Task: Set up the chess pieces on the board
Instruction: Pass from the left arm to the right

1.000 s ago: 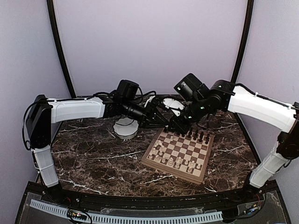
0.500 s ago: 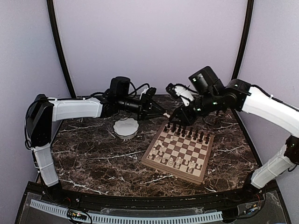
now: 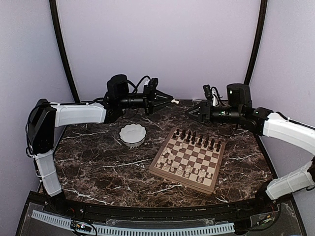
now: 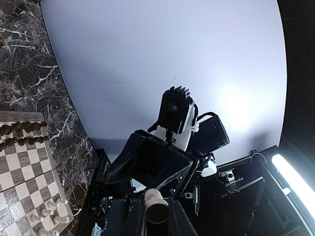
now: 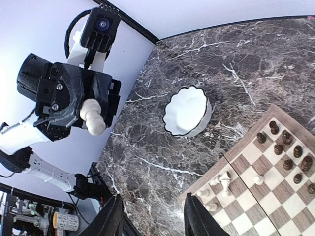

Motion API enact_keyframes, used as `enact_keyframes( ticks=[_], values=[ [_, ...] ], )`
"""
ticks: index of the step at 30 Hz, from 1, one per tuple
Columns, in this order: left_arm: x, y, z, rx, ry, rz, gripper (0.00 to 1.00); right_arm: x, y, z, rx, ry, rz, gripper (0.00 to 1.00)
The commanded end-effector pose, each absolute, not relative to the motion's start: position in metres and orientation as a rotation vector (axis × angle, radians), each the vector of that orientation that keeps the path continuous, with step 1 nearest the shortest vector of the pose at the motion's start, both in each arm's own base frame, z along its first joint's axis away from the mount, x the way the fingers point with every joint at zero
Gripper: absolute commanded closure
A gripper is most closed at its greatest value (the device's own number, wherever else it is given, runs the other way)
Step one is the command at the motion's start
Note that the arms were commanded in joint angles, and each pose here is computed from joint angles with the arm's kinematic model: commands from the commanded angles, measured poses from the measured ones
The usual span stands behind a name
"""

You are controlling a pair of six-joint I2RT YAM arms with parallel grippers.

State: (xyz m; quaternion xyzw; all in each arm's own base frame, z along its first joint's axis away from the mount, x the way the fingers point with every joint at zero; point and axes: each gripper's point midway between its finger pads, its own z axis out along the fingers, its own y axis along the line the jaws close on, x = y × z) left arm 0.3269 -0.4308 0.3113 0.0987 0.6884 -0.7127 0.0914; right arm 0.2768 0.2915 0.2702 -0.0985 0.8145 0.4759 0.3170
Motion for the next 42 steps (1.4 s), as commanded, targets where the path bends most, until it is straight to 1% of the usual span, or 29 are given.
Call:
enact_keyframes(
  ticks=[1,8,19,25,28,38,40,42],
  values=[
    [0.317,-0.427,0.331,0.329,1.971,-2.154,0.94,0.287,0.313,0.318,-0.277,1.974,1.471,0.56],
    [0.315,-0.426,0.326,0.327,1.988,-2.164,0.94,0.295,0.331,0.33,-0.302,1.92,1.61,0.56],
    [0.315,-0.427,0.325,0.33,1.993,-2.174,0.94,0.3,0.338,0.331,-0.303,1.897,1.692,0.65],
    [0.316,-0.429,0.322,0.328,1.999,-2.185,0.94,0.302,0.336,0.333,-0.294,1.885,1.716,0.74],
    [0.317,-0.43,0.321,0.328,2.002,-2.19,0.94,0.302,0.335,0.331,-0.286,1.889,1.72,0.76],
    [0.315,-0.436,0.321,0.346,2.003,-2.208,0.94,0.308,0.338,0.324,-0.269,1.912,1.725,0.77],
    [0.315,-0.436,0.319,0.343,2.006,-2.21,0.94,0.308,0.338,0.323,-0.274,1.912,1.728,0.8],
    [0.314,-0.436,0.319,0.341,2.007,-2.21,0.94,0.308,0.338,0.324,-0.273,1.911,1.727,0.86]
  ],
)
